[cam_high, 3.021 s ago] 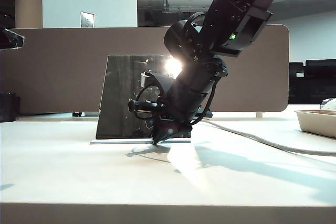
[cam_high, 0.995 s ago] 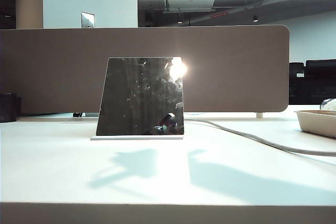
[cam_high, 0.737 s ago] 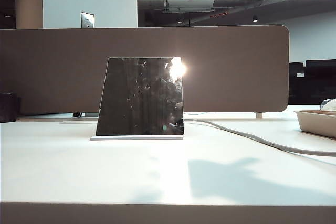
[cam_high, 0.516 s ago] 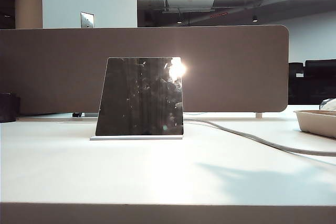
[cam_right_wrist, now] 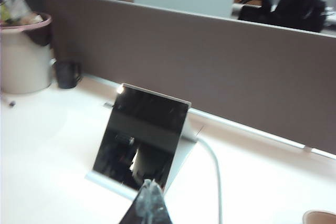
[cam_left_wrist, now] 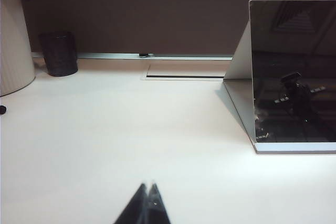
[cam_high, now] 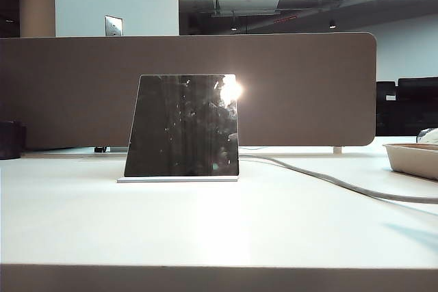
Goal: Push the base of the mirror on the table to move it forward for a short distance.
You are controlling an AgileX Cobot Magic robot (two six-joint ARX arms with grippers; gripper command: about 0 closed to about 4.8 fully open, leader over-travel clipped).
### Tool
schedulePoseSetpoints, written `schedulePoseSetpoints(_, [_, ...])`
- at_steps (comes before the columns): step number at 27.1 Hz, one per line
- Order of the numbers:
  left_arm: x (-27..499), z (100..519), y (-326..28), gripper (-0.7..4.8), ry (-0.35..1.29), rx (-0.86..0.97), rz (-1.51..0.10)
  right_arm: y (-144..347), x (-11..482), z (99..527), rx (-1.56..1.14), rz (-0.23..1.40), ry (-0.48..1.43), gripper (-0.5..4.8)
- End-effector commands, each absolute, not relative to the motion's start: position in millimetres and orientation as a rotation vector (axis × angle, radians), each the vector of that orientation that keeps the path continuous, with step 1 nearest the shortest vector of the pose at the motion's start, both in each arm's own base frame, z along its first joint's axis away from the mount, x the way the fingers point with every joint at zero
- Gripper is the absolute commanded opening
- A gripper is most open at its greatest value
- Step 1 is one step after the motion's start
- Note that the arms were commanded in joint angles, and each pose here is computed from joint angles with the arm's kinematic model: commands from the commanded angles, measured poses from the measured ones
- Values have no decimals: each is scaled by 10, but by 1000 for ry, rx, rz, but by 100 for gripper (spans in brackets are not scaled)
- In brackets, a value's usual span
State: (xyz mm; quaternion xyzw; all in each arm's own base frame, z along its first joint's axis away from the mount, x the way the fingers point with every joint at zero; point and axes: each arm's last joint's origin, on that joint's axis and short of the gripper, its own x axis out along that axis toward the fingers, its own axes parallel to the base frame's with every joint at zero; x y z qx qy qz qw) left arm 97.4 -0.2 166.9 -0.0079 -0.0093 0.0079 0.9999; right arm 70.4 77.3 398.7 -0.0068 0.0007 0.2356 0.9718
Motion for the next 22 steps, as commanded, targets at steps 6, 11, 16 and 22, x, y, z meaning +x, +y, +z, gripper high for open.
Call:
schedulePoseSetpoints(6, [974,1681,-3,-1,-28,-12,12,692,698,3653,-10,303,4,-1])
schedulePoseSetpoints(11, [974,1679,-4,-1,-27,-12,11,681,686,3511,-104,314,108,-1])
schedulePoseSetpoints(16, [974,1679,-4,-1,-27,-12,11,663,675,3430,-171,309,171,-1])
schedulePoseSetpoints(22, [974,1679,-4,-1,-27,-12,11,659,672,3408,-189,308,188,-1])
